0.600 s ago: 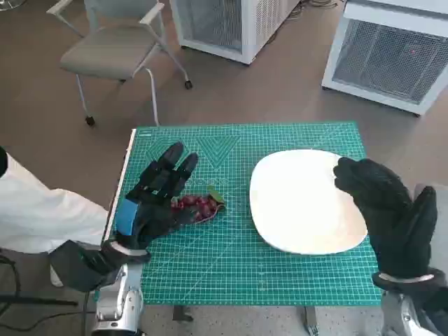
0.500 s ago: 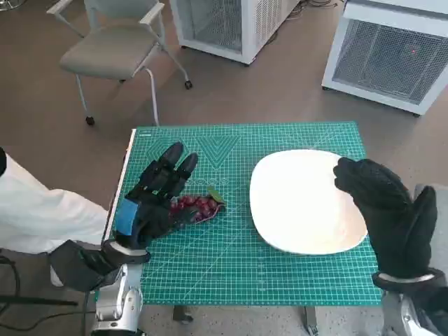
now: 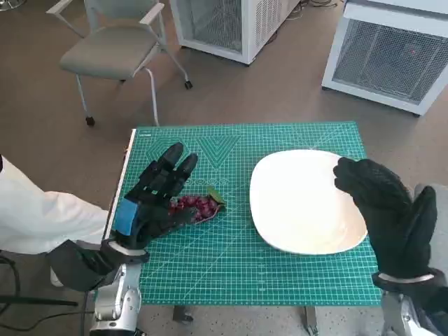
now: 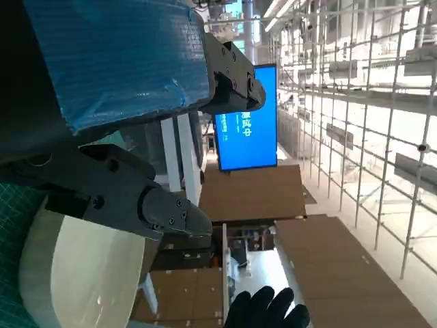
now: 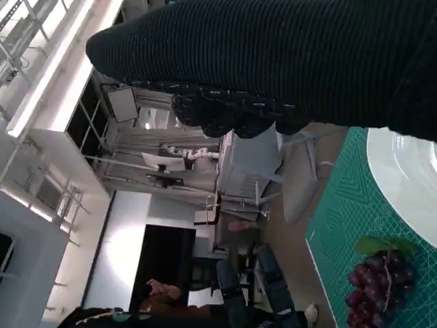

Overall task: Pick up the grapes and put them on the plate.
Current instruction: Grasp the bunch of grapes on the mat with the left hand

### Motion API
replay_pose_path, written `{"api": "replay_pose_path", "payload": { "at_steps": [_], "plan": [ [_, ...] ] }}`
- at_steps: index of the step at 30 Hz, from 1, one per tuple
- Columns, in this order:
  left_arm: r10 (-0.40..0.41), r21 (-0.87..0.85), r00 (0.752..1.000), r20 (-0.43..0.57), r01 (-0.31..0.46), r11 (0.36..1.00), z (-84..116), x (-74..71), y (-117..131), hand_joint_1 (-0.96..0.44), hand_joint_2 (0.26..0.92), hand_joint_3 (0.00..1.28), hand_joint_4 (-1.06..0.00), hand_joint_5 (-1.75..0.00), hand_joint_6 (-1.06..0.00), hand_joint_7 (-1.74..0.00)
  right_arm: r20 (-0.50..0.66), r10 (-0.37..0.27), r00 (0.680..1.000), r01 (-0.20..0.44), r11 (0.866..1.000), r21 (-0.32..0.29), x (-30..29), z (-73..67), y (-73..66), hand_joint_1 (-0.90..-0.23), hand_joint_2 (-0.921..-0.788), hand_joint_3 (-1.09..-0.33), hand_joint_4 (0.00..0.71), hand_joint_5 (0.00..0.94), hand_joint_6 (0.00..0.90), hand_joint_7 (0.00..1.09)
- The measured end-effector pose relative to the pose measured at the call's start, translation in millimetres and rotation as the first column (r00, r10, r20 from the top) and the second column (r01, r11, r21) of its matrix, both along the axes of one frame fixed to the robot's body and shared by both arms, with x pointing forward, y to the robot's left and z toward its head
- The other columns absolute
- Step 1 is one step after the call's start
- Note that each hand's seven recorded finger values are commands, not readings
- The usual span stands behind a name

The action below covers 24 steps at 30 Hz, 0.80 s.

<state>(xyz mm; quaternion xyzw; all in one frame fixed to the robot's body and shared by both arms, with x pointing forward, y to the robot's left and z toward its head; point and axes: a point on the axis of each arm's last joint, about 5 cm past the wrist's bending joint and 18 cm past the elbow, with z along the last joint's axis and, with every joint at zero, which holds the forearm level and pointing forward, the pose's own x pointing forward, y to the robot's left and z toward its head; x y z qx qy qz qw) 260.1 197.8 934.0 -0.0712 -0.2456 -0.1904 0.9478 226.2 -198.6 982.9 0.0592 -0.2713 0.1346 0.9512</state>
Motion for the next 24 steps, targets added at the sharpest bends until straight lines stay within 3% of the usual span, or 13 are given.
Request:
{"api": "replay_pose_path", "payload": {
  "at_steps": [18,21,24],
  "plan": [
    [-0.005,0.029,1.0,0.002,0.005,1.0,1.1,0.0,2.8,-0.24,0.916,0.05,-0.28,0.0,-0.35,0.0,0.005,-0.003,1.0,0.003,1.0,-0.001,0.4,-0.3,0.0,-0.327,-0.921,-0.606,0.423,0.889,0.228,1.03],
    [0.019,0.097,1.0,-0.001,-0.019,0.995,3.4,-0.1,4.8,-0.29,0.912,0.04,-0.23,0.0,-0.3,0.0,0.006,-0.002,1.0,0.002,1.0,-0.001,0.5,-0.3,0.1,-0.329,-0.921,-0.606,0.423,0.889,0.224,1.03],
    [0.069,0.241,0.998,0.003,-0.067,0.968,8.7,-0.5,9.4,-0.33,0.883,0.02,-0.11,0.0,-0.2,0.0,0.011,-0.002,1.0,0.002,1.0,-0.001,0.7,0.4,0.3,-0.332,-0.921,-0.605,0.423,0.889,0.222,1.04]
  ]
}}
